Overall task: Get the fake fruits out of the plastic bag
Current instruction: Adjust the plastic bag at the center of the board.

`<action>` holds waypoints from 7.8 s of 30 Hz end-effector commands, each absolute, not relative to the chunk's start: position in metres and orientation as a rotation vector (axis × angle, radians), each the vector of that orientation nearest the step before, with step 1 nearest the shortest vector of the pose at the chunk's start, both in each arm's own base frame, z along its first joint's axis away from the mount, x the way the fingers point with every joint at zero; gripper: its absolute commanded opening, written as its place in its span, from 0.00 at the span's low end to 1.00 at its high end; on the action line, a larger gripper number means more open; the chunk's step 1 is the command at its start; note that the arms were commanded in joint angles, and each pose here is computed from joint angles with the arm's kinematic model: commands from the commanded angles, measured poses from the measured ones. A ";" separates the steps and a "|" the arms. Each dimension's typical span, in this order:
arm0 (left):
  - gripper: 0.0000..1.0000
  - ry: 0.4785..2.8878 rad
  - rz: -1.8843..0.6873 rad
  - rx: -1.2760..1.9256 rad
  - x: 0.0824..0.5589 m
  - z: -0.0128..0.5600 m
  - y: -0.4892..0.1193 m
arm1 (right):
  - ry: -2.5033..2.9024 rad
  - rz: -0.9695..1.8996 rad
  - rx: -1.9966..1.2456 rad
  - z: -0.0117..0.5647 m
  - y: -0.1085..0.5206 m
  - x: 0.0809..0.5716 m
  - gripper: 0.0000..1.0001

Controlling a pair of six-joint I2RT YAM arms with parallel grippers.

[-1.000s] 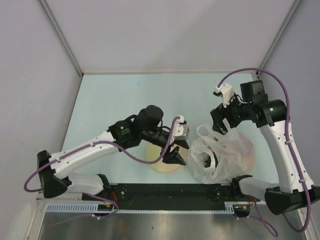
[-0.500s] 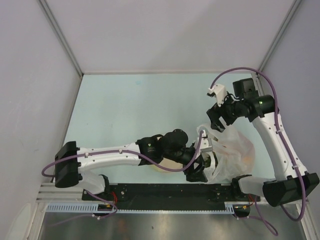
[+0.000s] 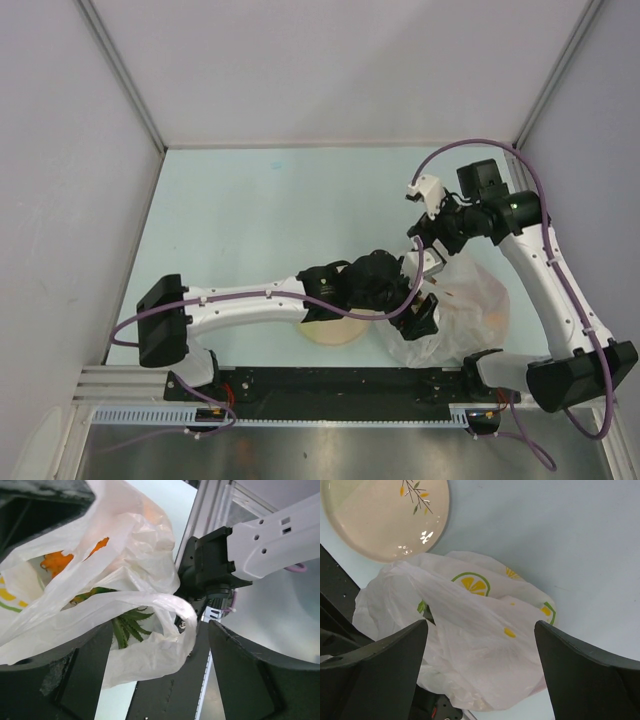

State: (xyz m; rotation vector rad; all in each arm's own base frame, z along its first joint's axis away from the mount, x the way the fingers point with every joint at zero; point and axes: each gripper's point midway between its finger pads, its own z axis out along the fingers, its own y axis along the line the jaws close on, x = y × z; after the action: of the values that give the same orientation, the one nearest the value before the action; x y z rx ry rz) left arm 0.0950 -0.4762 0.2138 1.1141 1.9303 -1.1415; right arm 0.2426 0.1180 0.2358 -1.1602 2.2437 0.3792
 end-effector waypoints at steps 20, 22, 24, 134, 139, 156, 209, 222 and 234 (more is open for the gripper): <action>0.00 1.374 -1.328 1.479 0.085 0.290 -0.461 | 2.130 0.357 -1.219 0.258 0.177 0.332 0.00; 0.00 1.335 -1.254 1.486 0.107 0.308 -0.440 | 2.139 0.363 -1.187 0.261 0.185 0.350 0.00; 0.00 1.373 -1.153 1.430 0.146 0.319 -0.416 | 2.082 0.349 -1.133 0.286 0.196 0.378 0.00; 0.00 1.394 -0.963 0.705 0.413 0.450 -0.234 | 1.664 -0.115 -0.472 0.355 0.194 0.569 0.70; 0.00 1.565 -1.000 0.718 0.378 0.377 -0.226 | 1.621 0.096 -0.489 0.394 0.200 0.533 0.81; 0.00 1.706 -0.986 0.747 0.336 0.322 -0.213 | 1.573 0.049 -0.956 0.327 0.261 0.560 1.00; 0.00 1.186 -0.662 0.747 0.518 0.511 -0.229 | 1.167 -0.124 -0.031 0.526 0.094 0.615 0.00; 0.00 1.713 -0.928 1.007 0.366 0.269 -0.248 | 1.875 -0.083 -0.178 0.265 0.068 0.464 0.00; 0.01 1.690 -0.967 0.878 0.316 0.286 -0.235 | 1.886 0.316 -0.616 0.308 0.182 0.347 0.87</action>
State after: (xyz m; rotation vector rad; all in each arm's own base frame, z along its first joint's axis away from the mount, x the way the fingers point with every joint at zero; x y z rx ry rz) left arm 0.3151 -0.2311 0.2562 0.9064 1.7871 -0.9473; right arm 0.3839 0.1230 0.2609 -0.4440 1.9988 0.1174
